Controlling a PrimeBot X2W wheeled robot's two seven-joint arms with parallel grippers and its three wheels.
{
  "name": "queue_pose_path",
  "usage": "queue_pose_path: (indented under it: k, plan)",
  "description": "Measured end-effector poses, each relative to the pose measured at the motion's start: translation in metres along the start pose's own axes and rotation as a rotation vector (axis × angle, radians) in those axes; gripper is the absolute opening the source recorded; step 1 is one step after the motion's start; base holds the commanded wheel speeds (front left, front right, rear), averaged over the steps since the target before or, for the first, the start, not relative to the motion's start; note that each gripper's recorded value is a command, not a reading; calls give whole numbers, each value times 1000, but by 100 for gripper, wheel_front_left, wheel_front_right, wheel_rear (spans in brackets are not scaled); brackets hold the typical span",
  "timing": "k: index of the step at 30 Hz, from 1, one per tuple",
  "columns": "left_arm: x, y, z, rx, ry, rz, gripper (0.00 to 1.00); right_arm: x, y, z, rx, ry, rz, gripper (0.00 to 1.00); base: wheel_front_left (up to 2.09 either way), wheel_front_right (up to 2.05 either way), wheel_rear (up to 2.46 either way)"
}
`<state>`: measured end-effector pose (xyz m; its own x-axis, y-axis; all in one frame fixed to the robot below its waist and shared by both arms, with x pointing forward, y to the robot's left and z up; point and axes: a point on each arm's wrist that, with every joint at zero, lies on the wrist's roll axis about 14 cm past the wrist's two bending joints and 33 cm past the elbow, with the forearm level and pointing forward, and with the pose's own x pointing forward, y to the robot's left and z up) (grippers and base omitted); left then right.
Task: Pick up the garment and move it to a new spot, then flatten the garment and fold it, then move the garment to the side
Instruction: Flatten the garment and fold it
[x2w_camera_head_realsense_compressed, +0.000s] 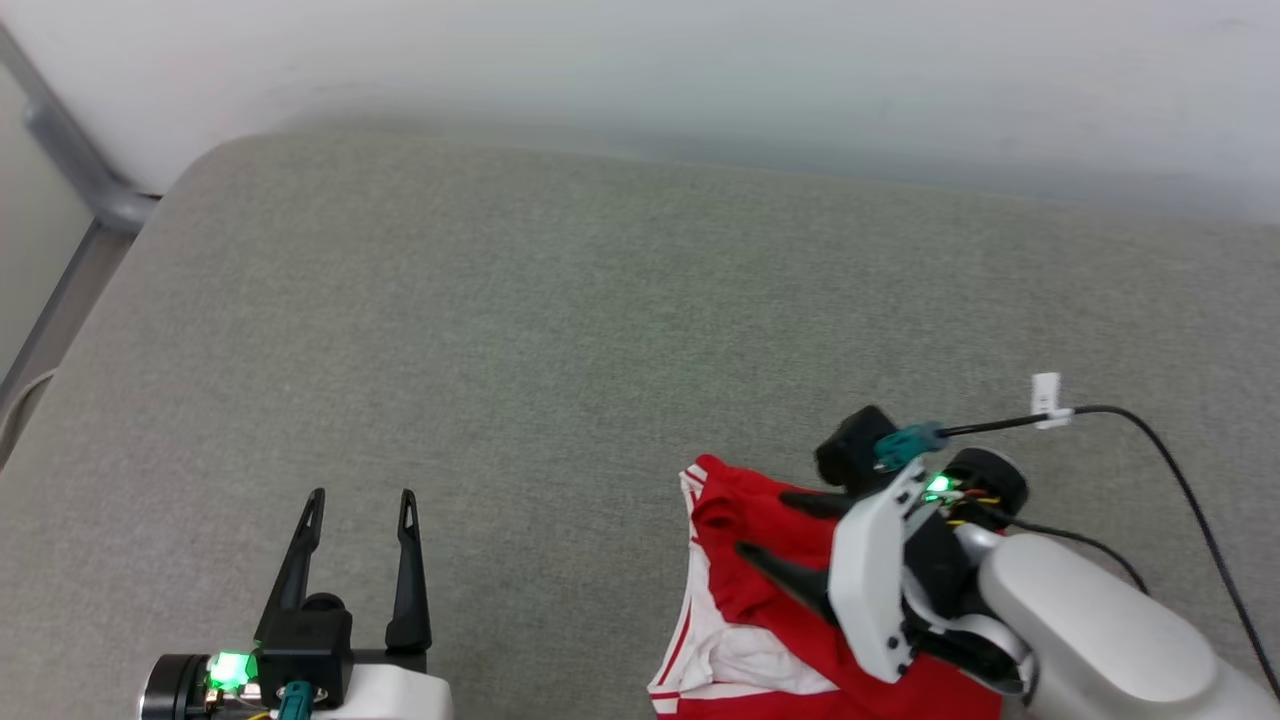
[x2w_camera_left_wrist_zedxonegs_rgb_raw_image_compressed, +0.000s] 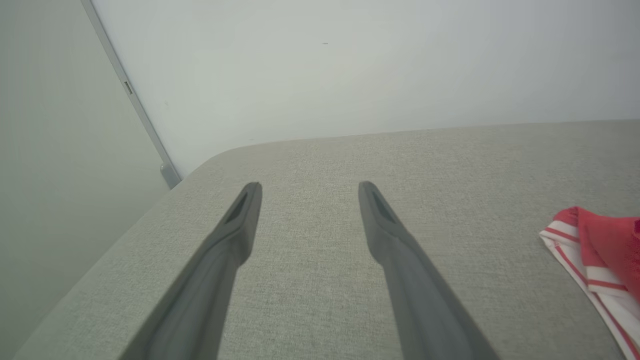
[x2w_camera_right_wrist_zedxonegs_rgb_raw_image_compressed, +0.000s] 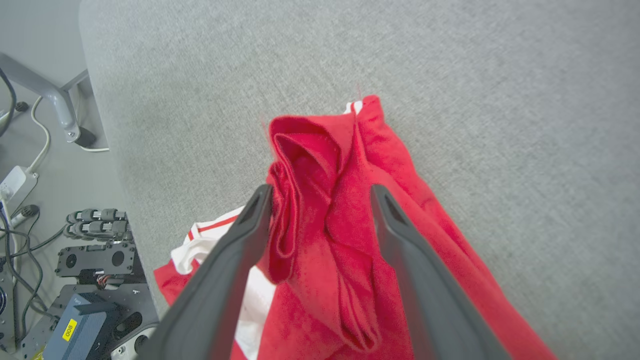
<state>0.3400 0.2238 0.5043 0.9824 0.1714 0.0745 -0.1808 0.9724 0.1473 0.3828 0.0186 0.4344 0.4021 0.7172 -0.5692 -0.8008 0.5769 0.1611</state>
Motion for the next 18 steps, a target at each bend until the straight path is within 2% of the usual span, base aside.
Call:
queue_pose_path:
  k: [5,12,18]
  plan:
    - [-2,-8,2,-2,-10,-33,100,-37,-28,22,1,-157,-110,100,0,0,0]
    - [-3,-22,9,-7,-33,-86,100,-100,-76,50,-11,-433,-361,100,0,0,0]
    - [-2,-31,14,-11,-52,-115,100,-151,-99,55,-29,-646,-584,100,0,0,0]
